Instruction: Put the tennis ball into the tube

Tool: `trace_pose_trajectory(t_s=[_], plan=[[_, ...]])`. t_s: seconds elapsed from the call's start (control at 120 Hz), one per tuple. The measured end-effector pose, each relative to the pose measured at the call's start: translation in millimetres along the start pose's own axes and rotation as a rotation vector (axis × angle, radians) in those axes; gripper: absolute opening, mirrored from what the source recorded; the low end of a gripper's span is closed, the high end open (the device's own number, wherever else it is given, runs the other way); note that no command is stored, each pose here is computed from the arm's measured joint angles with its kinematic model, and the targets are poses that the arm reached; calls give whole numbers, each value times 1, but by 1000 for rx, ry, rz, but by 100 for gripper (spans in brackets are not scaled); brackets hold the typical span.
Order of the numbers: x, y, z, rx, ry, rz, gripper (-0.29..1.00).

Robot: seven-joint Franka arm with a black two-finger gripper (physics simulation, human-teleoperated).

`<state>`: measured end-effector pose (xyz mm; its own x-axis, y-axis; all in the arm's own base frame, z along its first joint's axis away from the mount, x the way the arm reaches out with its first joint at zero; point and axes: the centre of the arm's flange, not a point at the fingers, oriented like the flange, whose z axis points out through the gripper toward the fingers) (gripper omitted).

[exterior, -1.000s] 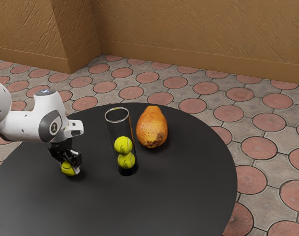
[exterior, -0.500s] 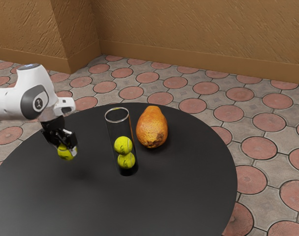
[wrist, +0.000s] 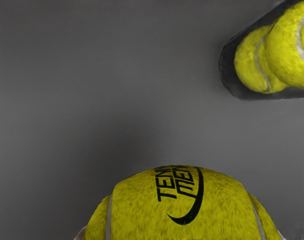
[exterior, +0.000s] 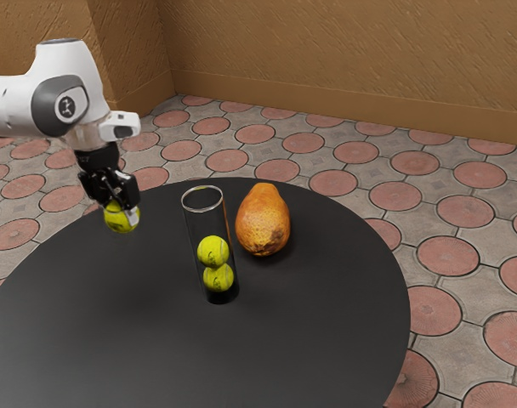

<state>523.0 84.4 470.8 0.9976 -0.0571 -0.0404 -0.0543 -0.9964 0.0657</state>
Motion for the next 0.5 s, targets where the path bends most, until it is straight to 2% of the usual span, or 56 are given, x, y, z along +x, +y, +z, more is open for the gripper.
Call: trace_pose_trajectory(t_s=[0.258,0.5], plan=[[15,33,-52,52,-2,93,10],[48,78,-70,80,4,189,10]])
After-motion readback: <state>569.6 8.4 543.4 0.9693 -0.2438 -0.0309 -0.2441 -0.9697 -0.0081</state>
